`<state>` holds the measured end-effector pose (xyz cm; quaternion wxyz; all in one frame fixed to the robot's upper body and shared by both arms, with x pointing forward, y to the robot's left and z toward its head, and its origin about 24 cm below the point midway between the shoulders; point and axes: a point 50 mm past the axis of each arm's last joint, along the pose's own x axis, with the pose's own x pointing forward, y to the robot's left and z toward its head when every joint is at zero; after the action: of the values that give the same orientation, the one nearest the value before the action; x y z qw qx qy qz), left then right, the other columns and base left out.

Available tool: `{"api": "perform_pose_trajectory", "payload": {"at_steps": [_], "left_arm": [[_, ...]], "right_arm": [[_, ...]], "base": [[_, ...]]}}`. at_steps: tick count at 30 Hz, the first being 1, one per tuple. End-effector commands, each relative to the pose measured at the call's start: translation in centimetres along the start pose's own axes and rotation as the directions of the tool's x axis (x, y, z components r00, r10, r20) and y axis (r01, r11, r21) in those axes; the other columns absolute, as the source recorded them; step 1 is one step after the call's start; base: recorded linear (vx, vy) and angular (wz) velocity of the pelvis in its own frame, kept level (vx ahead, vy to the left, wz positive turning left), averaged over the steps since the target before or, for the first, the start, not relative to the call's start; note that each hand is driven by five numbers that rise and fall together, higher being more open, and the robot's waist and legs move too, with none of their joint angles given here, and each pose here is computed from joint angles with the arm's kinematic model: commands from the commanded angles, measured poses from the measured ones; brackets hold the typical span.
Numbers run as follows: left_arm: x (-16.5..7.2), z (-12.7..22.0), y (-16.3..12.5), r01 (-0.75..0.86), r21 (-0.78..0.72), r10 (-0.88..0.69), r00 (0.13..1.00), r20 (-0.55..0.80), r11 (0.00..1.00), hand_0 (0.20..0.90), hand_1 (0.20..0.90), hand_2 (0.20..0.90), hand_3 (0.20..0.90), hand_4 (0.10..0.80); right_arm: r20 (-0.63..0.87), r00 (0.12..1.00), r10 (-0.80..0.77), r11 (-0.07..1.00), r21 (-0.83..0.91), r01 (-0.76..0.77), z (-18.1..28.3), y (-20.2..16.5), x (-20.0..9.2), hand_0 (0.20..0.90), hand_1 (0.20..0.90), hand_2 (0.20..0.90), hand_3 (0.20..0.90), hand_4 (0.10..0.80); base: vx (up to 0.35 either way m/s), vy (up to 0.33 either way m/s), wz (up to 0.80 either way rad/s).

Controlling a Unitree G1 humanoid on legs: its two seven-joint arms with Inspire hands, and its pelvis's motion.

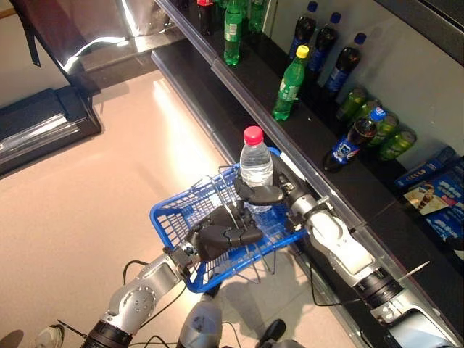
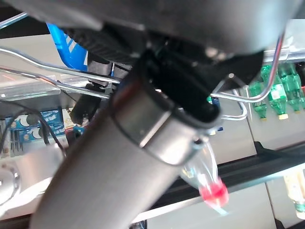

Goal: Pick up the drink and place into the basket.

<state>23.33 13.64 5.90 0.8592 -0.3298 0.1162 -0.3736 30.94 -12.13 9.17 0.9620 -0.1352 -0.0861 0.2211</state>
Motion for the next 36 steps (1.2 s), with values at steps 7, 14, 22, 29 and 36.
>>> {"api": "perform_pose_trajectory", "payload": {"at_steps": [7, 14, 22, 29, 36], "left_arm": [[2.9, 5.4, -12.3, 0.739, 0.164, -0.751, 0.609, 0.255, 0.654, 0.300, 0.300, 0.300, 0.200, 0.100], [2.9, 5.3, -12.8, 0.762, 0.167, -0.776, 0.584, 0.238, 0.625, 0.300, 0.300, 0.300, 0.200, 0.100], [2.8, 5.2, -13.1, 0.785, 0.160, -0.798, 0.565, 0.210, 0.598, 0.300, 0.300, 0.300, 0.200, 0.100], [2.9, 4.9, -13.4, 0.803, 0.161, -0.817, 0.547, 0.181, 0.574, 0.300, 0.300, 0.300, 0.200, 0.100], [3.2, 4.6, -13.8, 0.823, 0.160, -0.838, 0.525, 0.150, 0.545, 0.300, 0.300, 0.300, 0.200, 0.100]], "right_arm": [[0.085, 0.996, 0.004, 0.998, -0.056, 0.001, -0.1, 1.5, 0.0, 0.300, 0.300, 0.300, 0.200, 0.100], [0.031, 1.000, 0.006, 0.994, -0.113, -0.003, -1.3, 1.3, 0.0, 0.300, 0.300, 0.300, 0.200, 0.100], [0.009, 0.999, 0.053, 0.950, -0.308, -0.047, -1.3, 1.3, 0.4, 0.300, 0.300, 0.300, 0.200, 0.100], [0.034, 0.989, 0.142, 0.857, -0.503, -0.106, 0.1, 1.6, 1.4, 0.300, 0.300, 0.300, 0.200, 0.100], [0.021, 0.971, 0.240, 0.725, -0.668, -0.165, 1.5, 2.4, 2.6, 0.300, 0.300, 0.300, 0.200, 0.100]], "base": [[0.000, 0.000, 0.02], [0.004, -0.002, 0.02], [0.007, -0.002, 0.06], [0.000, 0.000, 0.00], [0.000, 0.000, 0.00]]}}
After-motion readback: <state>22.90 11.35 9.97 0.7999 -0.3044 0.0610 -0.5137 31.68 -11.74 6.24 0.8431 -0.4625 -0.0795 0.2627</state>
